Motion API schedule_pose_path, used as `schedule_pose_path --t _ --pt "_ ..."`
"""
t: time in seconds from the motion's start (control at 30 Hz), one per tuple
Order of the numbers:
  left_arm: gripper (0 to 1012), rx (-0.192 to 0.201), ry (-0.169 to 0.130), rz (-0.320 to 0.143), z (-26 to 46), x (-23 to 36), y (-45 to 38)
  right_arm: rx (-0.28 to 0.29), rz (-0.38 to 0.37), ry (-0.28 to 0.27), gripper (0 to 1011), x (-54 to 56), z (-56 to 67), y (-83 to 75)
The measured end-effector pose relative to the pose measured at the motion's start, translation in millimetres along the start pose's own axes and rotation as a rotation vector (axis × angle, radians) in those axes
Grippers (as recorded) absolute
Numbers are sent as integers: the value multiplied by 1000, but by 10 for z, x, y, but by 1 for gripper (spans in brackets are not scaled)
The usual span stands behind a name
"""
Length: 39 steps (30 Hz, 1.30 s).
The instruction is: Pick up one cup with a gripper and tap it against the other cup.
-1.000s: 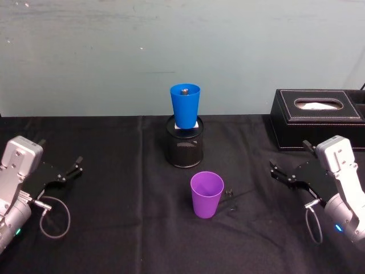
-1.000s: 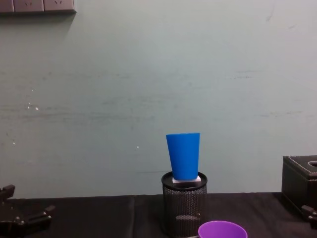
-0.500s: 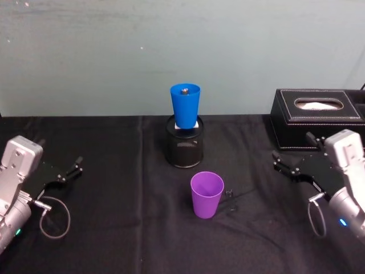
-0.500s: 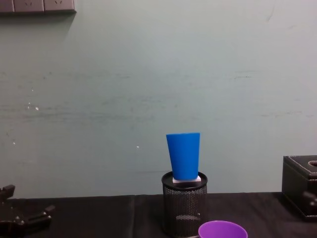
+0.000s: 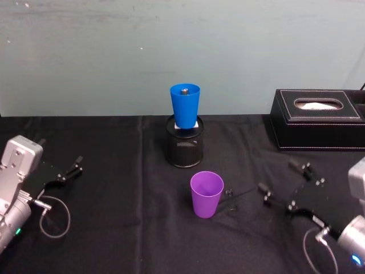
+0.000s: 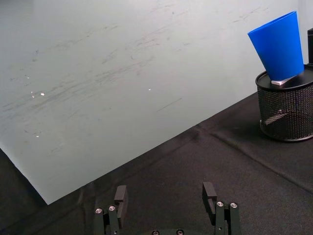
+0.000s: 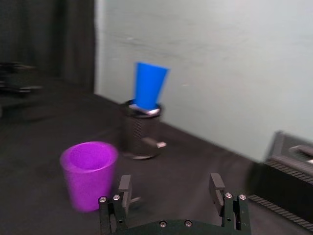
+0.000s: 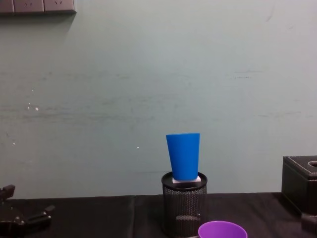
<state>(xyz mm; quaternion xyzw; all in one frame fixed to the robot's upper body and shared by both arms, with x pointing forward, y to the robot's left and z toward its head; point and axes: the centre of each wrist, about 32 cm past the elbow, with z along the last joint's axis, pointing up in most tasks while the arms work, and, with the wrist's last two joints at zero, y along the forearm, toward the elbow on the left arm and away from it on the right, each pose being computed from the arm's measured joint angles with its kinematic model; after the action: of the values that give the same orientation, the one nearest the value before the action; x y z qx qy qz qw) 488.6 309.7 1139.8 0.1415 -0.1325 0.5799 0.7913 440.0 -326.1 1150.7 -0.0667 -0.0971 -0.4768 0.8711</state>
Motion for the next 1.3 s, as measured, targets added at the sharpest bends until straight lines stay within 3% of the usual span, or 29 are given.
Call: schedule_pose_path --t 0.13,0.27,0.53,0.77,1.03,1.3 --pt "1000 0 0 0 0 0 0 -5 95 70 1002 -104 -64 -83" --pt "1000 0 0 0 0 0 0 -21 149 109 1003 -203 -119 -68" --pt "1000 0 0 0 0 0 0 -42 198 157 1003 -342 -144 137" --pt "1000 0 0 0 0 0 0 -56 203 154 1003 -427 -165 349" --pt "1000 0 0 0 0 0 0 -57 186 92 1003 -516 -185 571" --pt "1000 0 0 0 0 0 0 -58 175 97 1003 -566 -208 734"
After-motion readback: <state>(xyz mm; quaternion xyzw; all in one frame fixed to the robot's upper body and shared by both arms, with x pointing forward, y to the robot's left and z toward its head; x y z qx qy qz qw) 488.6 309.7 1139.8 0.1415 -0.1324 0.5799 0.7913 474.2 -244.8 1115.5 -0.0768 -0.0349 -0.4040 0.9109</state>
